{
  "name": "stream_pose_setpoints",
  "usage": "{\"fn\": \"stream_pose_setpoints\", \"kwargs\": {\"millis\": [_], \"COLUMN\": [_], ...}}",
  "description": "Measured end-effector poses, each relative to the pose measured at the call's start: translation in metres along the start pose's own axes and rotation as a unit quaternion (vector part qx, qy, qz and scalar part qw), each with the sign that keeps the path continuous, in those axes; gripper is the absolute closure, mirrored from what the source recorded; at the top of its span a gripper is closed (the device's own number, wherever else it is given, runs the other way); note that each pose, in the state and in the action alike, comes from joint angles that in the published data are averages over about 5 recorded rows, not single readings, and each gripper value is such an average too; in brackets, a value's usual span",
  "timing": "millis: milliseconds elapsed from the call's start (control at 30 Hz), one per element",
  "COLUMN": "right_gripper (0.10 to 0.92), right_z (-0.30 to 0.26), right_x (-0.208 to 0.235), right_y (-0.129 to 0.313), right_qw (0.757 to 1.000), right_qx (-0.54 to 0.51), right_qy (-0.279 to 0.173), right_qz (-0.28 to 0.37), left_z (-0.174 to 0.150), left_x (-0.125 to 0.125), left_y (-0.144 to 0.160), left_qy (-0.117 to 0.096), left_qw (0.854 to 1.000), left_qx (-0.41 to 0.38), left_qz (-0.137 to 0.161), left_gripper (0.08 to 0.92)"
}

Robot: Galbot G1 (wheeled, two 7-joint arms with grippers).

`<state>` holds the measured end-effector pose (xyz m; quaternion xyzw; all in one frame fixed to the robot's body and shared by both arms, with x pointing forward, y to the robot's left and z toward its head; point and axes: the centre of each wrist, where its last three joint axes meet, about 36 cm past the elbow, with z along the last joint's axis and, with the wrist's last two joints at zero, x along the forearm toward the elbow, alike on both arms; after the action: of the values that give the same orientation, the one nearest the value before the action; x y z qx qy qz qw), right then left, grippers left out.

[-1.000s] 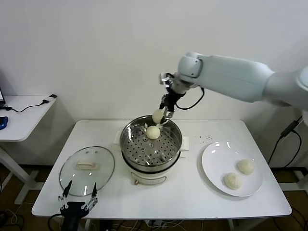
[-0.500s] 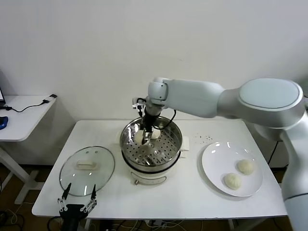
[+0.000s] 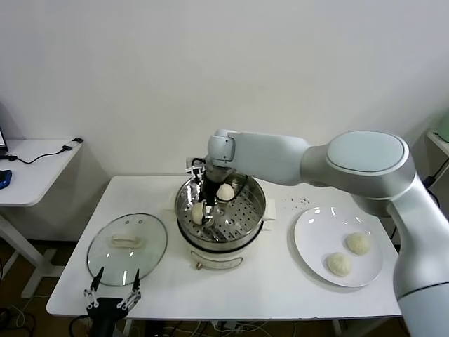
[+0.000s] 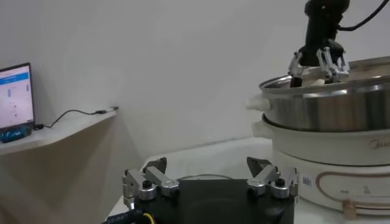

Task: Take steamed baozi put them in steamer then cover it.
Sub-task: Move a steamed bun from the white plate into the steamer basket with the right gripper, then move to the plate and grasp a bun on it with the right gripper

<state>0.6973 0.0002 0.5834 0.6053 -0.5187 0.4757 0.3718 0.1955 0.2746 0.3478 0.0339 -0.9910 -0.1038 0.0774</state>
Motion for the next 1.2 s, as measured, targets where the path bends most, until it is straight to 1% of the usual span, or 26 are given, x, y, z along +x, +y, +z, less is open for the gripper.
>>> {"fn": "stream_pose_setpoints", "kwargs": {"millis": [133, 300, 500, 667, 800, 900, 1200], "right_gripper": [0.200, 0.200, 0.200, 0.200, 0.200, 0.200, 0.200], "right_z": [0.011, 0.037, 0.088, 0.141, 0.188, 0.224, 0.316], "right_x": [0.022, 0.065, 0.121, 0.146, 0.152, 0.146, 0.096], "right_y": [0.000, 0.004, 0.021, 0.048, 0.076, 0.096, 0.154], "right_qw": [1.000, 1.000, 0.999, 0.999, 0.999, 0.998, 0.996], "right_qx": [0.004, 0.008, 0.005, -0.006, -0.019, -0.029, -0.068], "right_qy": [0.004, 0.008, 0.016, 0.026, 0.031, 0.033, 0.048], "right_qz": [0.005, 0.016, 0.033, 0.040, 0.038, 0.038, 0.025], "left_z": [0.000, -0.001, -0.004, -0.005, -0.006, -0.007, -0.011], "left_x": [0.000, 0.000, -0.001, -0.003, -0.004, -0.005, -0.009], "left_y": [0.001, -0.001, -0.002, -0.004, -0.006, -0.006, -0.009], "left_qy": [-0.001, -0.002, -0.005, -0.005, -0.005, -0.004, -0.001], "left_qw": [1.000, 1.000, 1.000, 1.000, 1.000, 1.000, 1.000], "left_qx": [0.000, 0.000, -0.001, -0.002, -0.004, -0.008, -0.013], "left_qz": [0.000, 0.002, 0.004, 0.003, 0.003, 0.003, 0.007], "left_gripper": [0.177, 0.177, 0.177, 0.177, 0.177, 0.177, 0.177]}}
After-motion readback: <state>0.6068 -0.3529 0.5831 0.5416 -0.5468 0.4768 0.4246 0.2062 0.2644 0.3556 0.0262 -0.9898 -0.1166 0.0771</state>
